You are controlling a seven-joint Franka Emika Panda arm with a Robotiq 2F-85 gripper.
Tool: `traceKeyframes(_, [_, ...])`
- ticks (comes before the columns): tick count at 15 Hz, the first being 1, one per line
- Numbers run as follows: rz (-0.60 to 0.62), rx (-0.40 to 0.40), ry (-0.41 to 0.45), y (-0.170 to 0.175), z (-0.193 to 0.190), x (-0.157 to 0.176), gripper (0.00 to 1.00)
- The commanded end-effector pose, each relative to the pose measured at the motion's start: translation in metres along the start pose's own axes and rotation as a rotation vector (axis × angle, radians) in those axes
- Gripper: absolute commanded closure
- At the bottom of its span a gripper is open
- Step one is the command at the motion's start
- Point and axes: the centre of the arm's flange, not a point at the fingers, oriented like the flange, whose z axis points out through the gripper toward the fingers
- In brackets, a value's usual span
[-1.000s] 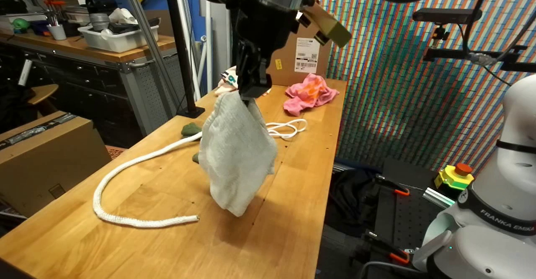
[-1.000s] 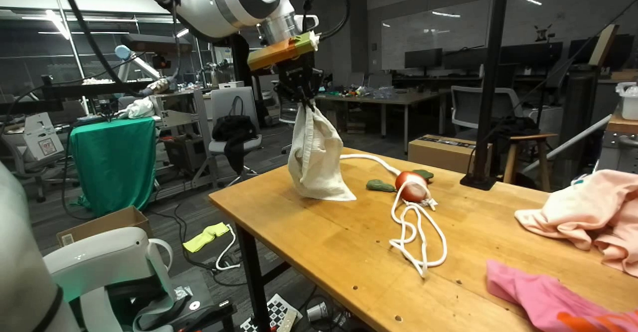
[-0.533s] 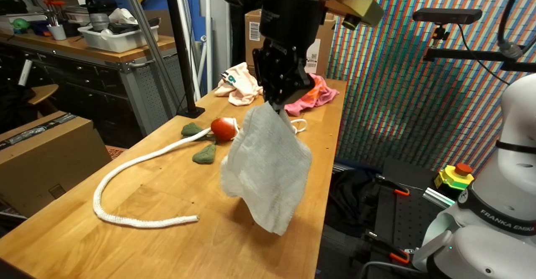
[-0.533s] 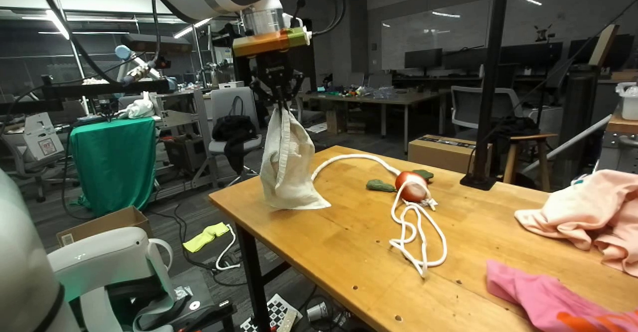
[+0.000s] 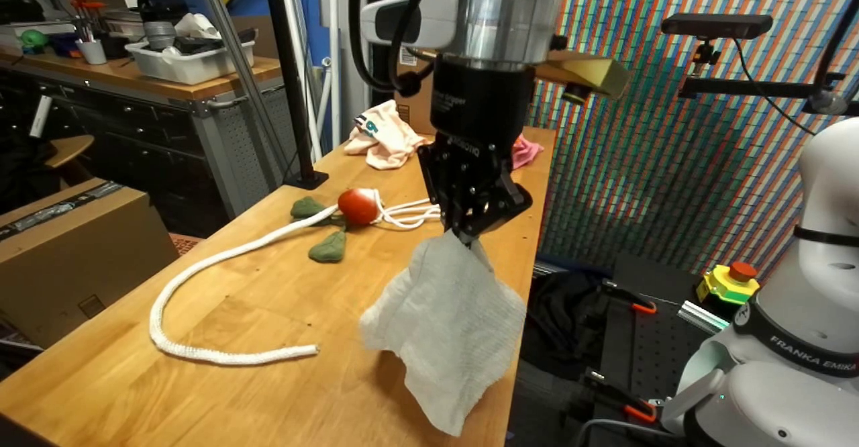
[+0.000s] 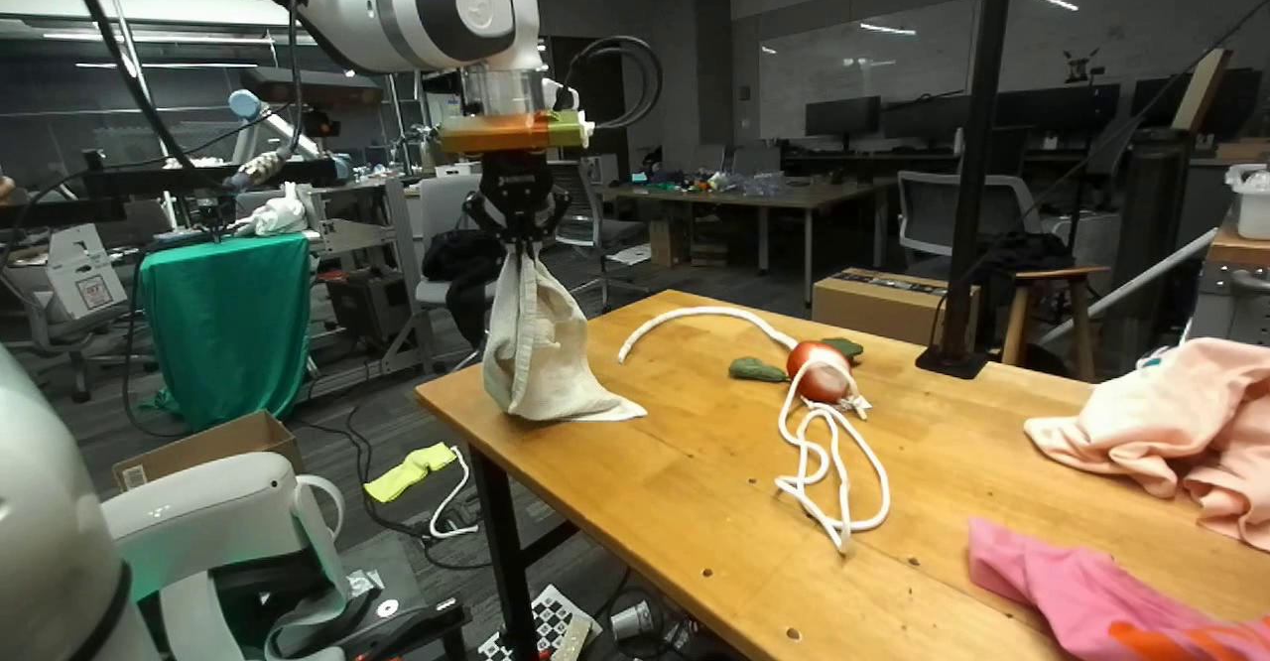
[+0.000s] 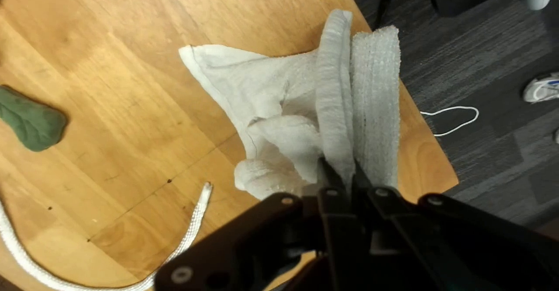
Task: Move the pink shirt to the right, move the thick white rope to the left, move the peach shirt to the right, move the white towel to the left, move the radish backwards
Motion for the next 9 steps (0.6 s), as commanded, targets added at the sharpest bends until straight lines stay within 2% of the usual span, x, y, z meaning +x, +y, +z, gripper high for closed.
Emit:
traceKeyframes(1, [0.047, 0.015, 0.029, -0.009, 0.031, 0.004, 0.95])
traceKeyframes(7, [0.211, -0.059, 0.100, -0.002, 0.095, 0.010, 0.95])
traceKeyframes(9, [0.244, -0.068, 0.094, 0.001, 0.107, 0.009, 0.95])
